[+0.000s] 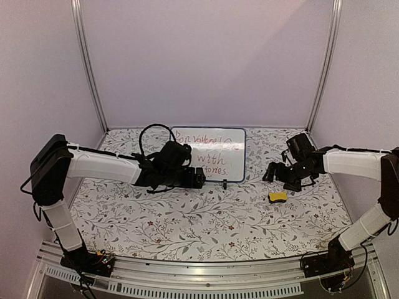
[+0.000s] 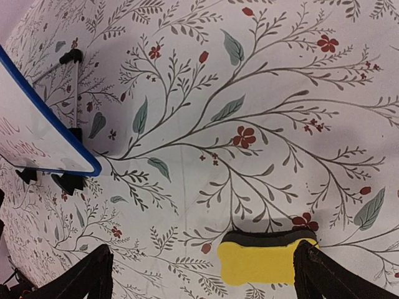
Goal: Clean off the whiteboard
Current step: Move the whiteboard eraser to the center of the board, then pick up the whiteboard eraser from the center of the board, then rotate the whiteboard at the center of the board.
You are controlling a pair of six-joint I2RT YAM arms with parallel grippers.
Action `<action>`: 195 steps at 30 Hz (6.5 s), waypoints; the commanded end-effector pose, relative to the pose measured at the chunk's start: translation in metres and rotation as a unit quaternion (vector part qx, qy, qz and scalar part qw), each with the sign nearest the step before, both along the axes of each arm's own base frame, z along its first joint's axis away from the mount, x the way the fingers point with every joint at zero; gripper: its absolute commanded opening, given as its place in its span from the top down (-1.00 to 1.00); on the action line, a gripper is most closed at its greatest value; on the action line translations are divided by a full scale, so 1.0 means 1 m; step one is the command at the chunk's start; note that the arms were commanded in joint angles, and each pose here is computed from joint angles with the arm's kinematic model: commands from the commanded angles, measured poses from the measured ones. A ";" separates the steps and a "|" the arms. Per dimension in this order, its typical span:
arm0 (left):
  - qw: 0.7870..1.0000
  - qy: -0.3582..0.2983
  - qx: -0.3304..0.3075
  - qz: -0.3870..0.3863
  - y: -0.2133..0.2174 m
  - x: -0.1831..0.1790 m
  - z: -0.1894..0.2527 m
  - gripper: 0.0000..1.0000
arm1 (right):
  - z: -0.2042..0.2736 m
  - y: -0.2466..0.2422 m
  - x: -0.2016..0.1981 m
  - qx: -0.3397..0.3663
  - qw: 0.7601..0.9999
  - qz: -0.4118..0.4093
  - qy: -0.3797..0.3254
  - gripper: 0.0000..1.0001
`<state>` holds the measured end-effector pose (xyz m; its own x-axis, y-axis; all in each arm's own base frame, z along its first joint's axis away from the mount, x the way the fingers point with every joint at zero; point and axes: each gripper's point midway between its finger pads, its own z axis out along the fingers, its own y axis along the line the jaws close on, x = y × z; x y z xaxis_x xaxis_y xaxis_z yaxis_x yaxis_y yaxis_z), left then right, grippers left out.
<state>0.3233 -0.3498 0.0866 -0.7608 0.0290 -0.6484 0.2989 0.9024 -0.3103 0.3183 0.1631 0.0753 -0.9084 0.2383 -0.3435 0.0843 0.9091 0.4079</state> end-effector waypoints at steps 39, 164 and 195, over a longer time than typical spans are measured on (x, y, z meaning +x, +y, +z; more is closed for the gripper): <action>0.994 -0.090 -0.004 0.056 0.035 0.006 0.059 -0.99 | 0.006 0.094 -0.021 -0.021 0.968 0.248 0.000 -0.97; 0.988 -0.119 -0.012 0.093 0.079 0.026 0.092 -0.99 | -0.007 0.171 -0.032 -0.172 0.928 0.319 -0.084 0.78; 0.954 -0.099 -0.227 -0.169 0.127 0.170 0.125 -0.94 | 0.155 0.157 0.012 -0.092 0.910 0.253 -0.315 0.78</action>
